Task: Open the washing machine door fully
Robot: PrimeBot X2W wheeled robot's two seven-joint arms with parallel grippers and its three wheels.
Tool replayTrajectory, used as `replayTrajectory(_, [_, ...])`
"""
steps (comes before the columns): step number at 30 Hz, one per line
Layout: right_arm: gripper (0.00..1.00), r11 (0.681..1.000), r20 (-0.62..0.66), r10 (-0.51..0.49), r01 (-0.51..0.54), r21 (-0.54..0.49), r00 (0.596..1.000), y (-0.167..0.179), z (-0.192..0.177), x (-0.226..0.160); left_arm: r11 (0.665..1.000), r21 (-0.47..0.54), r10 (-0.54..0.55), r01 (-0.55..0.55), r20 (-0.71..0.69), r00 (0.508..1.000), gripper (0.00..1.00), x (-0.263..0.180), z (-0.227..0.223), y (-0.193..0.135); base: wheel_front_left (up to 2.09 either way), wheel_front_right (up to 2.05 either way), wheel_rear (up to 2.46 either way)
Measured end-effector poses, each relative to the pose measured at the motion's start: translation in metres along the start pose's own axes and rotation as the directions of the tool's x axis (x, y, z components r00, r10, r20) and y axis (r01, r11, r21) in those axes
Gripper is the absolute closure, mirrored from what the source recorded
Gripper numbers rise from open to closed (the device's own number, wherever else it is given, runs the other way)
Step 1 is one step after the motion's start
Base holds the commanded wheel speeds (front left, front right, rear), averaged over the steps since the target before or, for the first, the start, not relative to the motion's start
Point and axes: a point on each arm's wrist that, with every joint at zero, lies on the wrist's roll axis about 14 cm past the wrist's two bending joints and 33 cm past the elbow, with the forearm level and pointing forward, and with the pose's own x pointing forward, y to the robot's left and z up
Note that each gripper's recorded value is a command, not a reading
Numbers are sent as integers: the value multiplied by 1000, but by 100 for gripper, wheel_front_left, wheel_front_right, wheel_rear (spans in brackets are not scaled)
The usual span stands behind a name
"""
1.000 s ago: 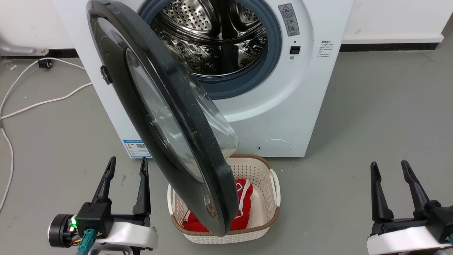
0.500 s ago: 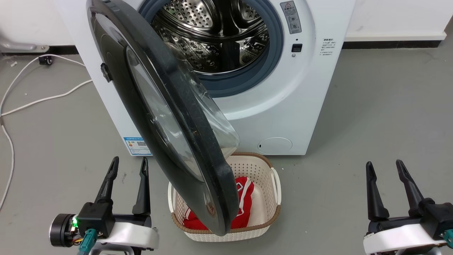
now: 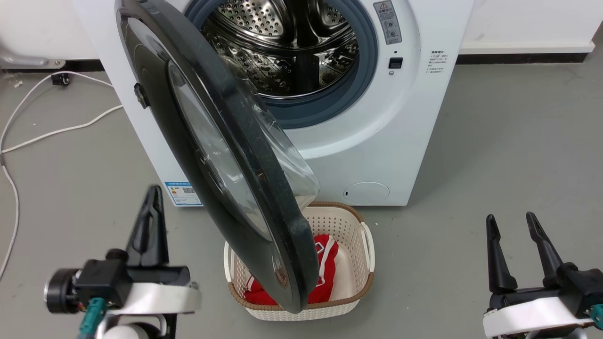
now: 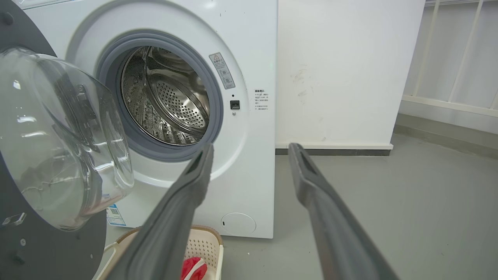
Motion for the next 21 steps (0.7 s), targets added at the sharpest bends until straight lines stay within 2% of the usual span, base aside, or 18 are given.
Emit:
replayTrajectory(4, [0, 1000, -1, 1, -1, 3, 1000, 0, -1, 1, 1000, 13, 4, -6, 157, 988, 100, 13, 49, 2, 0, 0, 0])
replayTrajectory(5, [0, 1000, -1, 0, 0, 6, 1000, 0, -1, 1, 1000, 23, -2, -4, 242, 970, 100, 17, 76, 1, 0, 0, 0])
replayTrajectory(6, [0, 1000, -3, -3, 3, 8, 1000, -1, -1, 1, 999, 44, -36, 21, 368, 929, 100, 17, 118, -8, 0, 0, 0])
replayTrajectory(10, [0, 1000, -6, -6, 6, 10, 1000, -2, -2, 0, 995, 58, -101, 83, 521, 848, 100, 10, 170, -30, 0, 0, 0])
replayTrajectory(11, [0, 1000, -8, -10, 10, 12, 1000, -3, -3, -1, 986, 66, -163, 154, 594, 788, 100, 3, 195, -51, 0, 0, 0])
replayTrajectory(12, [0, 1000, -8, -11, 11, 12, 1000, -3, -3, -1, 980, 61, -186, 187, 604, 775, 100, 0, 199, -60, 0, 0, 0])
replayTrajectory(13, [0, 1000, -12, -15, 15, 12, 1000, -4, -4, -1, 952, 24, -258, 305, 603, 755, 100, -5, 197, -89, 0, 0, 0])
replayTrajectory(15, [0, 1000, -12, -19, 19, 14, 1000, -5, -4, -2, 924, -13, -306, 382, 574, 759, 100, -7, 186, -109, 0, 0, 0])
replayTrajectory(16, [0, 1000, -12, -24, 24, 16, 1000, -7, -4, -3, 873, -74, -383, 483, 511, 770, 100, -15, 164, -139, 0, 0, 0])
replayTrajectory(21, [0, 999, -18, -27, 28, 21, 999, -7, -5, -6, 794, -197, -505, 575, 313, 805, 100, -34, 106, -176, 0, 0, 0])
